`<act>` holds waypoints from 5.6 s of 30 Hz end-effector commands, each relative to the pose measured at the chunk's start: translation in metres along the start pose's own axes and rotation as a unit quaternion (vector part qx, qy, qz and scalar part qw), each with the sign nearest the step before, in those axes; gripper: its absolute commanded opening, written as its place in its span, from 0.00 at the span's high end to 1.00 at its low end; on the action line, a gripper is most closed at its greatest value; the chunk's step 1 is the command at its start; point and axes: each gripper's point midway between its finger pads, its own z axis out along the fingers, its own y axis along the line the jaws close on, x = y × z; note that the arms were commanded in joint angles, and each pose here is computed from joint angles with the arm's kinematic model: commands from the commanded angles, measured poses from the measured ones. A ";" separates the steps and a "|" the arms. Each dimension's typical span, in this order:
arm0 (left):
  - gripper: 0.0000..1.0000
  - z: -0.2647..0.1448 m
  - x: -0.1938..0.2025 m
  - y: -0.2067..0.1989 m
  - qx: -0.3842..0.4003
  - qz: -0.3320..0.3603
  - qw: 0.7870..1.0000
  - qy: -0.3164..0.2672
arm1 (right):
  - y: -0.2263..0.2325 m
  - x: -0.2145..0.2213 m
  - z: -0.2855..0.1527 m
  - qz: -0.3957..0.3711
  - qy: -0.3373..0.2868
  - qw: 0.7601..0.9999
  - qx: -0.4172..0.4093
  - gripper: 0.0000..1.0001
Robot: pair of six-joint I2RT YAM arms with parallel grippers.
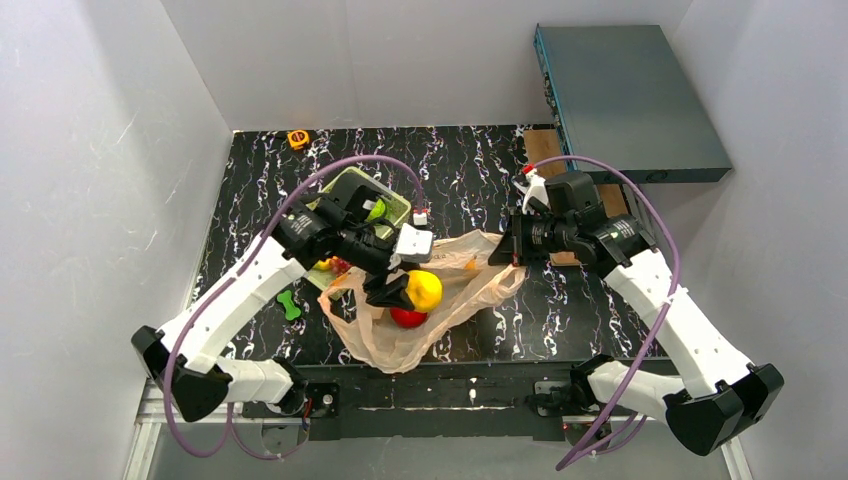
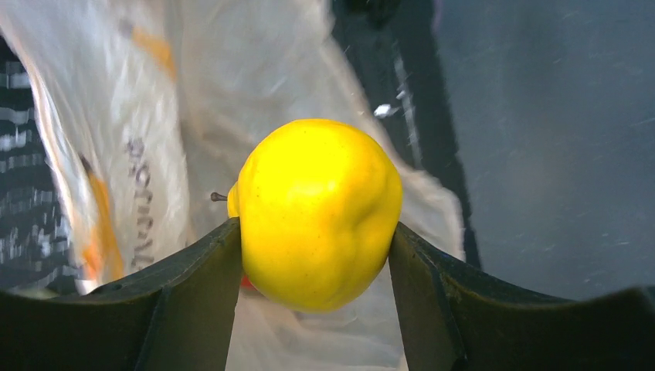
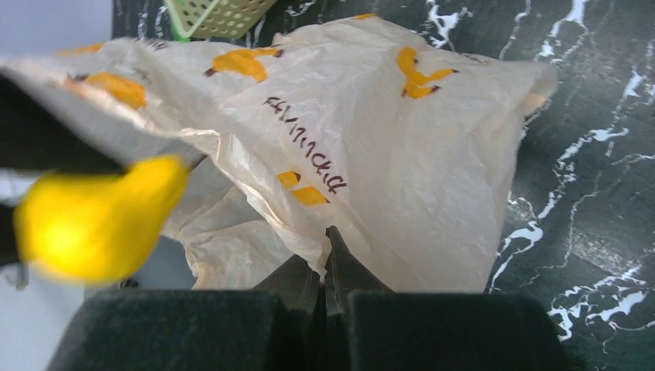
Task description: Place the fake fruits into the plastic bag and tie a complex knot
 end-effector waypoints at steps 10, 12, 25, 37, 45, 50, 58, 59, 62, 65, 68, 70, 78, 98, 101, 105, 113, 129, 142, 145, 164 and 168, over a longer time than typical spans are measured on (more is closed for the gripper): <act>0.58 -0.051 0.042 0.099 -0.129 -0.007 0.991 0.025 | 0.072 -0.010 -0.034 -0.075 0.026 0.988 -0.131 0.99; 0.58 -0.041 0.037 0.088 -0.104 -0.006 0.994 0.009 | 0.051 -0.018 -0.024 -0.074 0.008 0.994 -0.075 0.99; 0.52 0.079 0.076 0.092 -0.077 0.026 0.996 0.041 | -0.033 -0.025 -0.005 0.021 -0.045 0.995 0.085 0.99; 0.19 0.117 0.143 0.111 -0.071 0.033 0.984 0.160 | -0.050 -0.019 0.008 0.020 -0.030 0.994 0.107 0.99; 0.02 0.063 0.013 0.085 -0.093 0.019 0.995 0.032 | -0.058 0.004 0.009 0.026 -0.016 0.994 0.108 0.99; 0.02 0.004 -0.054 0.081 -0.142 -0.022 0.988 -0.059 | -0.056 0.006 0.008 0.023 -0.020 0.995 0.099 0.99; 0.03 -0.128 0.030 0.150 -0.364 -0.258 0.892 -0.069 | -0.053 0.007 0.004 0.020 -0.026 0.995 0.094 0.99; 0.05 -0.139 0.060 0.154 -0.393 -0.282 0.875 -0.032 | -0.052 0.006 0.003 0.019 -0.027 0.995 0.093 0.99; 0.08 -0.166 0.147 0.151 -0.457 -0.354 0.811 0.091 | -0.051 0.007 0.002 0.019 -0.025 0.995 0.091 0.99; 0.09 -0.181 0.198 0.146 -0.492 -0.412 0.755 0.129 | -0.051 0.008 0.002 0.019 -0.023 0.995 0.092 0.99; 0.09 -0.179 0.228 0.148 -0.503 -0.448 0.723 0.152 | -0.052 0.009 0.003 0.020 -0.021 0.995 0.091 0.99; 0.10 -0.168 0.240 0.152 -0.487 -0.474 0.717 0.155 | -0.051 0.008 0.002 0.020 -0.022 0.995 0.091 0.99; 0.20 -0.105 0.244 0.141 -0.344 -0.485 0.791 0.144 | -0.051 0.006 0.000 0.012 -0.022 0.995 0.095 0.99; 0.37 -0.045 0.302 0.166 -0.266 -0.521 0.780 0.224 | -0.052 0.012 -0.002 0.006 -0.009 0.995 0.096 0.99; 0.42 -0.046 0.308 0.169 -0.271 -0.522 0.774 0.235 | -0.052 0.011 -0.002 0.004 -0.009 0.995 0.096 0.99; 0.70 -0.054 0.283 0.172 -0.276 -0.510 0.789 0.203 | -0.048 0.009 -0.003 0.000 -0.010 0.996 0.089 0.99; 1.00 -0.097 0.171 0.170 -0.319 -0.457 0.827 0.078 | -0.035 0.004 -0.009 -0.008 -0.016 0.998 0.064 0.99; 1.00 -0.105 -0.090 0.087 -0.222 -0.055 0.959 -0.167 | -0.021 -0.004 -0.011 -0.010 -0.018 0.999 0.038 0.99; 1.00 0.025 0.009 0.033 -0.082 0.049 0.995 0.002 | -0.014 -0.005 -0.013 -0.015 -0.012 1.000 0.020 0.99; 1.00 0.040 0.038 0.063 -0.126 0.029 0.991 0.045 | -0.013 -0.001 -0.012 -0.018 -0.005 1.000 0.014 0.99; 0.15 0.006 -0.035 0.031 -0.135 0.030 0.988 -0.074 | -0.042 0.003 0.008 -0.029 -0.005 0.998 0.060 0.99; 0.14 -0.027 -0.071 0.055 -0.192 -0.048 0.974 -0.113 | -0.047 0.008 0.009 -0.035 -0.002 0.997 0.064 0.99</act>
